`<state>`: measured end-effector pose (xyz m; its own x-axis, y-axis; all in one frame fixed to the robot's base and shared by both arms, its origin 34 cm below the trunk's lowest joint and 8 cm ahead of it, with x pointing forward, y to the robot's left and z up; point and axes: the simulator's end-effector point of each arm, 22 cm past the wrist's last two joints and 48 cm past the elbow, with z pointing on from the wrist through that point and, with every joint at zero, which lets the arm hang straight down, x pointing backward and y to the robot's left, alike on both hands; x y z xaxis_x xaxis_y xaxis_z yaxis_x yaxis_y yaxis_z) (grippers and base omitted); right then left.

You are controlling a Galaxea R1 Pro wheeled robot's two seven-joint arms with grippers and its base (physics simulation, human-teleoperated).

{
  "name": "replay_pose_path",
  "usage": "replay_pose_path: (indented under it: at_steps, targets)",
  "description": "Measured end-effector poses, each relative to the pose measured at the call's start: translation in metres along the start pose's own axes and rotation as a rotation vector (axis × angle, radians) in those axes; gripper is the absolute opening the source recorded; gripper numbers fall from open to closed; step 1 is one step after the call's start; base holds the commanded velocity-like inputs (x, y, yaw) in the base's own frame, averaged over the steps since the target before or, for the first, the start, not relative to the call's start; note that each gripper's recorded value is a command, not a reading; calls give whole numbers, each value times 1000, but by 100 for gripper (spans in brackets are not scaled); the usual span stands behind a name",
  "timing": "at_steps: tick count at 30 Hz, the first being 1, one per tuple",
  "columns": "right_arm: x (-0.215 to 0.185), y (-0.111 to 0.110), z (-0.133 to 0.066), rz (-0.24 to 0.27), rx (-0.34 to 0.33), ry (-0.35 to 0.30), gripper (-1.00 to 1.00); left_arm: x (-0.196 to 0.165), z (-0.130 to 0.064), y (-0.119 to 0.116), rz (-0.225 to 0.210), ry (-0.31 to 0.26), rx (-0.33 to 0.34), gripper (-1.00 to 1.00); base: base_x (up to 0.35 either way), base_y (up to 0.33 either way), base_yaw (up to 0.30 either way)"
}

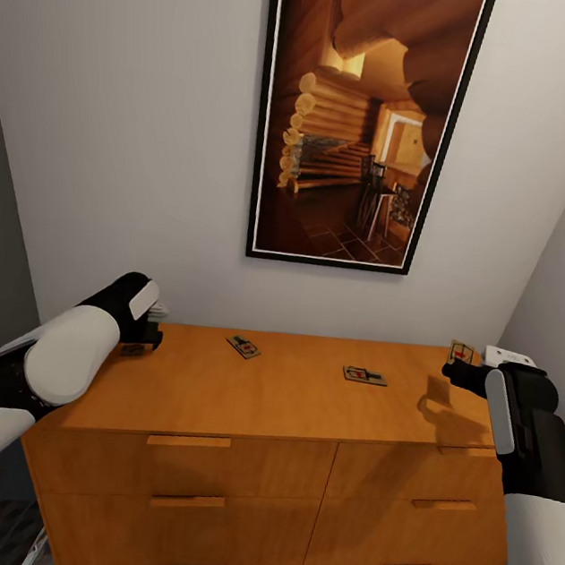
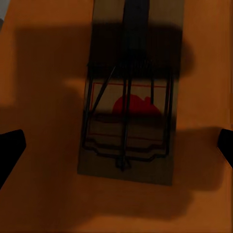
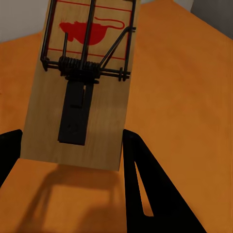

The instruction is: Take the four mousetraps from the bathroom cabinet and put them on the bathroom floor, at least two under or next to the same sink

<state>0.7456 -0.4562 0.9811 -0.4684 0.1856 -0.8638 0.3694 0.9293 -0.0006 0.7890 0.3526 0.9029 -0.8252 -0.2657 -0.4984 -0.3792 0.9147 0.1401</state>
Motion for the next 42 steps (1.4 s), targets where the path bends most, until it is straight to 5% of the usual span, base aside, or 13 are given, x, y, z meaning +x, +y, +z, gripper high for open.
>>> replay_pose_path:
  at_steps: [16, 17, 42]
  targets:
    - [0, 0, 0, 0, 0, 0, -100, 0, 0, -2, -4, -3, 6, 100, 0, 0, 0]
    - [0, 0, 0, 0, 0, 0, -100, 0, 0, -2, -4, -3, 6, -100, 0, 0, 0]
    - [0, -1, 0, 1, 0, 1, -100, -1, 1, -1, -12, -3, 11, -100, 0, 0, 0]
